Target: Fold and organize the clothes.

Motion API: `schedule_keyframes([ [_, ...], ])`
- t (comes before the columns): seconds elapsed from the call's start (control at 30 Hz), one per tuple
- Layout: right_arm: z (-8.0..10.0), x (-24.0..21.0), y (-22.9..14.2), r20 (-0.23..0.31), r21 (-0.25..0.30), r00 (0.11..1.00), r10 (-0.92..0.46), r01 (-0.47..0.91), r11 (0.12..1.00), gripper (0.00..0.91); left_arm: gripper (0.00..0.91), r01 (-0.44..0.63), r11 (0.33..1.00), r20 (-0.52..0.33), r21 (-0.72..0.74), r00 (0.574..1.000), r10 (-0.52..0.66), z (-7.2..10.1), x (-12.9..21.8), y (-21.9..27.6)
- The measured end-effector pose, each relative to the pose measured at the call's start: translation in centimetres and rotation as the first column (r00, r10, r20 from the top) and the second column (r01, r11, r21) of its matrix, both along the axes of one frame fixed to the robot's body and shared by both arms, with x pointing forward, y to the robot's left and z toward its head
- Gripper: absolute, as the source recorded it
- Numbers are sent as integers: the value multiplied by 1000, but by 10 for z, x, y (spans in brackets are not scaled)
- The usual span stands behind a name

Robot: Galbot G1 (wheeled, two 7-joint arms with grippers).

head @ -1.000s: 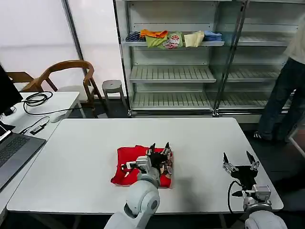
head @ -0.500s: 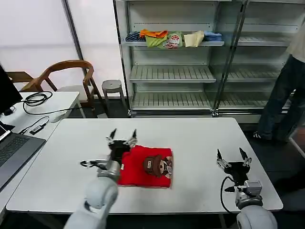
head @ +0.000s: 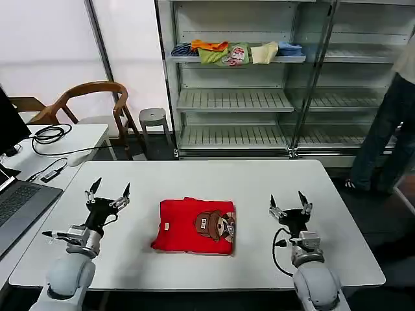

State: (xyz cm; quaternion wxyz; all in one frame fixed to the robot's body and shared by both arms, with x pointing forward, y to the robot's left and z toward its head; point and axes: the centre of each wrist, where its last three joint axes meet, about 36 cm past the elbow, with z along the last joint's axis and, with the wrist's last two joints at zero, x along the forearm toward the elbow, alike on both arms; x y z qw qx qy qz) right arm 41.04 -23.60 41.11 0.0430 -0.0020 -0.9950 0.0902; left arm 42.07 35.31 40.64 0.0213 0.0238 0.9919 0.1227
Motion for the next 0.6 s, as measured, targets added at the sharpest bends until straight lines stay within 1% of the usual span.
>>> schedule_keyframes([
  [0.13, -9, 9, 7, -4, -19, 1000, 5, -5, 1000, 907, 907, 3, 1000, 7, 26, 1000, -3, -6, -4, 12],
  [0.27, -15, 14, 10, -6, -41, 1000, 6, -6, 999, 907, 907, 7, 999, 8, 37, 1000, -7, -11, -5, 19],
  [0.6, -20, 17, 1, -7, -62, 1000, 2, -2, 998, 907, 907, 40, 996, 20, 78, 999, -41, -8, 0, 24],
])
